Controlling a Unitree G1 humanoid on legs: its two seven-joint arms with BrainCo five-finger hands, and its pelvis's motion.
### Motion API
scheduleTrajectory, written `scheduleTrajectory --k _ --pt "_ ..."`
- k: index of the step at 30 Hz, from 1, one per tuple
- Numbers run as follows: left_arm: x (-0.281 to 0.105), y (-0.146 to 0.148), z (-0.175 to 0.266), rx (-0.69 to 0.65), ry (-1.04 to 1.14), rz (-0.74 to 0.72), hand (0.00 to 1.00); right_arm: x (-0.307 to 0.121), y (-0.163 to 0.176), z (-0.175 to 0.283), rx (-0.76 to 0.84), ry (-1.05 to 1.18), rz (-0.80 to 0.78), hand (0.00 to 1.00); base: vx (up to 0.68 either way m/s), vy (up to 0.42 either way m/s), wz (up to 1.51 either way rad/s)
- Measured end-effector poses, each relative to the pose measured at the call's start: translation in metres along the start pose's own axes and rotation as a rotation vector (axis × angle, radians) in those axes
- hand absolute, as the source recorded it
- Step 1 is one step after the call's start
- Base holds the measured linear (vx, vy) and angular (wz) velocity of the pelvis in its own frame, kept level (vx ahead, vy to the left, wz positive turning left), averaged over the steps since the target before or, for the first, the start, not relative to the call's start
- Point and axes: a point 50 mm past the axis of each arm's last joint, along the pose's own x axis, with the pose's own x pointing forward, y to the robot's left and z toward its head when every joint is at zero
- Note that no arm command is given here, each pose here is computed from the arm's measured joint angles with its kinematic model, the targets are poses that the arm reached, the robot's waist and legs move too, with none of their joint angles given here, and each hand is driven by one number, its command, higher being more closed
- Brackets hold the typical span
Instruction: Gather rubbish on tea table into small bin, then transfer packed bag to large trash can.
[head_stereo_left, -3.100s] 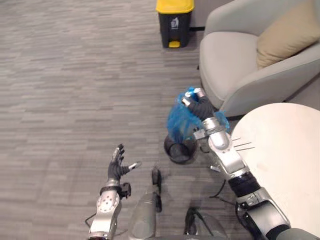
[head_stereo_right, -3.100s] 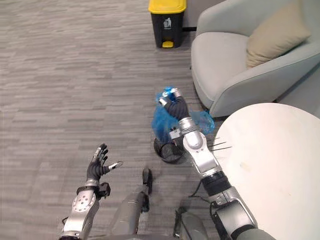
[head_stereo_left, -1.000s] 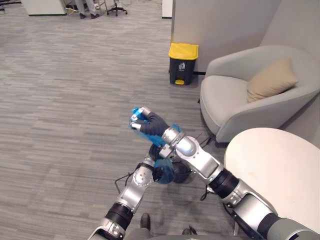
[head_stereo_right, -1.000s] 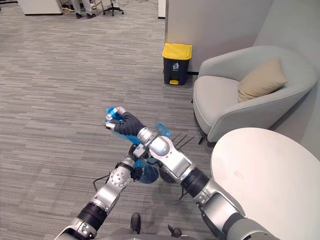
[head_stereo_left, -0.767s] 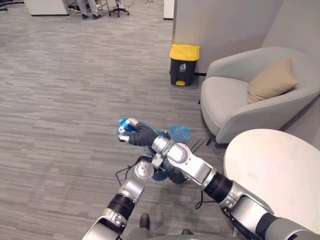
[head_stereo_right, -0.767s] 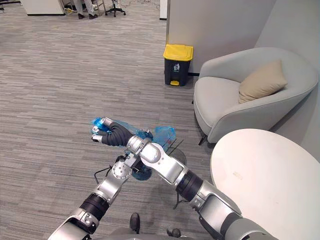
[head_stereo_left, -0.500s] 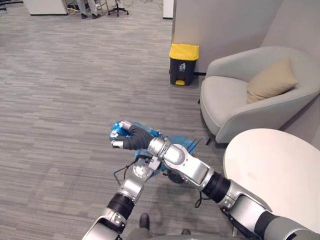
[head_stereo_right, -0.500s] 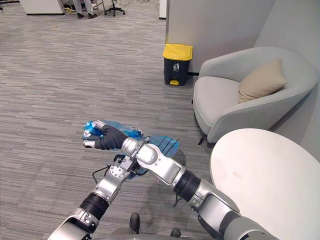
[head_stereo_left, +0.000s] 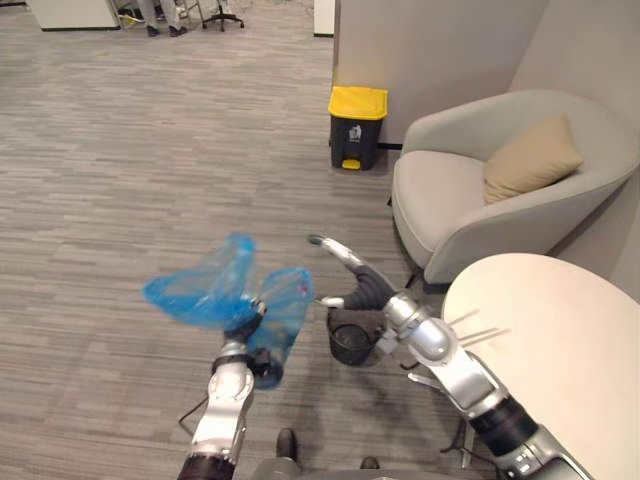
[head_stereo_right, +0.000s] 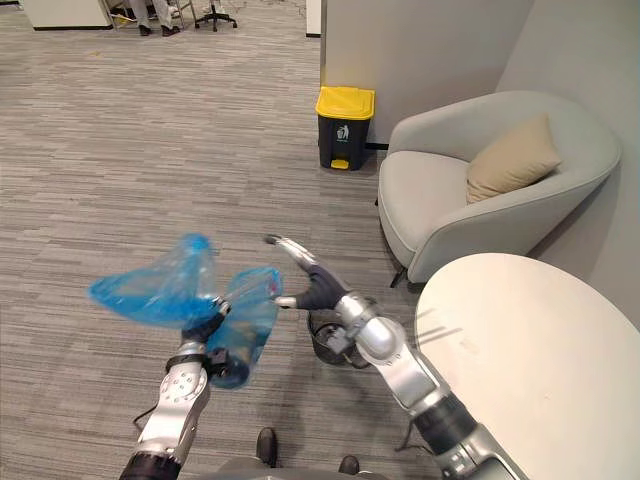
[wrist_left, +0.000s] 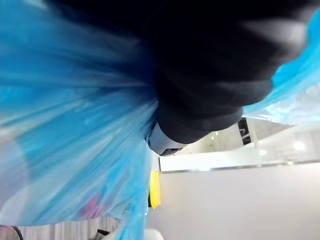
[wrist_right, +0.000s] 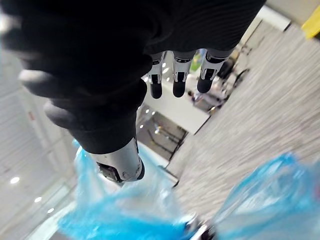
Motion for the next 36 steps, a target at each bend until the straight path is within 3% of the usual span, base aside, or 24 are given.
scheduleTrajectory --k 4,9,16,23,31,36 --pt "-0.011 0.022 -0.018 0.016 0.072 0.042 1.00 -0.039 -0.003 -0.031 -0.033 0.176 0.002 0.00 0.01 -0.002 0.03" --pt "-0.024 0.035 -0.054 0.064 0.226 0.018 1.00 -0.080 0.031 -0.086 0.120 0.480 0.069 0.00 0.02 0.015 0.15" --pt "-0.054 0.053 -0.087 0.055 0.388 0.031 1.00 -0.123 0.043 -0.127 0.301 0.776 -0.163 0.00 0.03 0.029 0.29" --pt "-0.051 0.056 -0.087 0.041 0.388 0.025 1.00 -0.147 0.029 -0.145 0.321 0.913 -0.351 0.00 0.10 0.042 0.88" --pt "-0.066 0.074 -0.091 0.077 0.415 0.040 1.00 -0.147 0.025 -0.152 0.311 0.948 -0.348 0.00 0.15 0.147 0.04" --pt "-0.045 0.085 -0.070 0.154 0.319 0.009 1.00 -0.159 0.037 -0.153 0.337 0.995 -0.332 0.00 0.30 0.095 0.49"
